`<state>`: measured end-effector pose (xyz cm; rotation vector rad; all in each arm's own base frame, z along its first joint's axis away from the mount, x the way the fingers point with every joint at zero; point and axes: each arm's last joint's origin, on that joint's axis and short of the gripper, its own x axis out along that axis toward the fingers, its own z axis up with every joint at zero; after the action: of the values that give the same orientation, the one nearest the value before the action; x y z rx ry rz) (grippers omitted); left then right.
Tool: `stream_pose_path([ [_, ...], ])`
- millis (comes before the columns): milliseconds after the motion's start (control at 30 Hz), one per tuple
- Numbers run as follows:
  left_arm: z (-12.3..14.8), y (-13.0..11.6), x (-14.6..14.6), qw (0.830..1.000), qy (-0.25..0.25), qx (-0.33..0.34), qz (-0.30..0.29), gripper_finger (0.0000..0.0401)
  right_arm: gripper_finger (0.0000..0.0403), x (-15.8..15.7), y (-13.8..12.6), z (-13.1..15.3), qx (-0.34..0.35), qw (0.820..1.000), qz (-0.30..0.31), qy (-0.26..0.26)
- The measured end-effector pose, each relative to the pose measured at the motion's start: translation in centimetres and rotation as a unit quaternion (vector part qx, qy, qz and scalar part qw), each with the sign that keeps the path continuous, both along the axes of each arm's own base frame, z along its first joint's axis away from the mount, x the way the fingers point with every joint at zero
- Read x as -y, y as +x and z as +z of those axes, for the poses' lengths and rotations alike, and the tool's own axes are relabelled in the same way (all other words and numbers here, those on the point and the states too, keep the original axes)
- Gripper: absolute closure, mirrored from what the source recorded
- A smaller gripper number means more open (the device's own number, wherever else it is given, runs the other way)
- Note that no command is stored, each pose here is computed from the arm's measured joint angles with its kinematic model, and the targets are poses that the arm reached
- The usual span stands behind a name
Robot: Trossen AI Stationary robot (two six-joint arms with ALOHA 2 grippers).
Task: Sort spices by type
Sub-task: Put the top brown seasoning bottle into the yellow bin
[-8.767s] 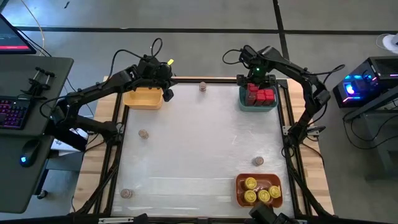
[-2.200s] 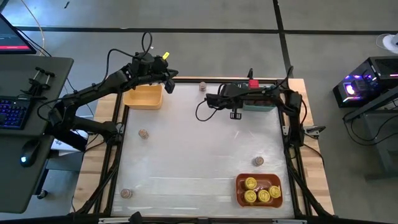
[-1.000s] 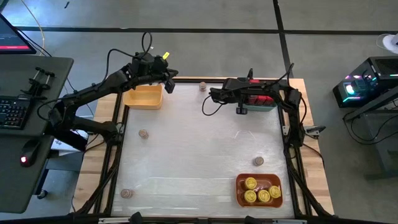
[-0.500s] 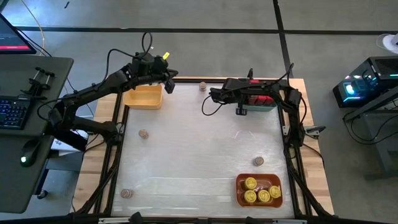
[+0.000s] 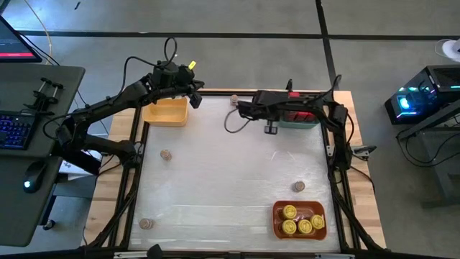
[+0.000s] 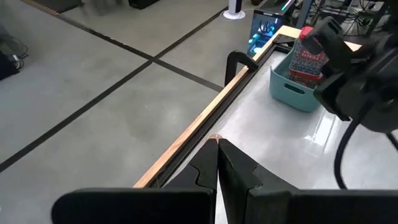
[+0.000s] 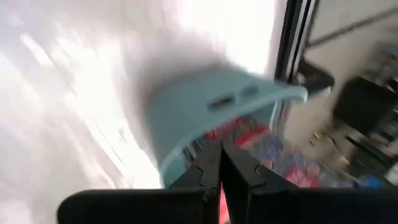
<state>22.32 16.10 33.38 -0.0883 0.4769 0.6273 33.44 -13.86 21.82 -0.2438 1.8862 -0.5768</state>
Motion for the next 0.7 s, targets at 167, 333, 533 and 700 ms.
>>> stream_pose_path([
  [167,-0.1,0.0,0.0,1.0,-0.009,0.002,0.004,0.0401,0.0403,1.1,2.8,2.8,0.165,0.986,-0.006,0.029],
  [333,-0.3,-0.7,0.5,0.999,-0.032,-0.019,0.006,0.0401,0.0403,3.4,4.7,6.1,0.352,0.932,-0.039,0.072],
  [533,-0.2,-1.6,1.2,0.998,-0.043,-0.044,0.003,0.0401,0.0398,6.6,5.5,7.7,0.494,0.86,-0.087,0.093],
  [700,-0.3,-2.2,1.6,0.996,-0.064,-0.057,0.008,0.0401,0.0331,10.7,5.3,5.4,0.54,0.81,-0.171,0.148],
])
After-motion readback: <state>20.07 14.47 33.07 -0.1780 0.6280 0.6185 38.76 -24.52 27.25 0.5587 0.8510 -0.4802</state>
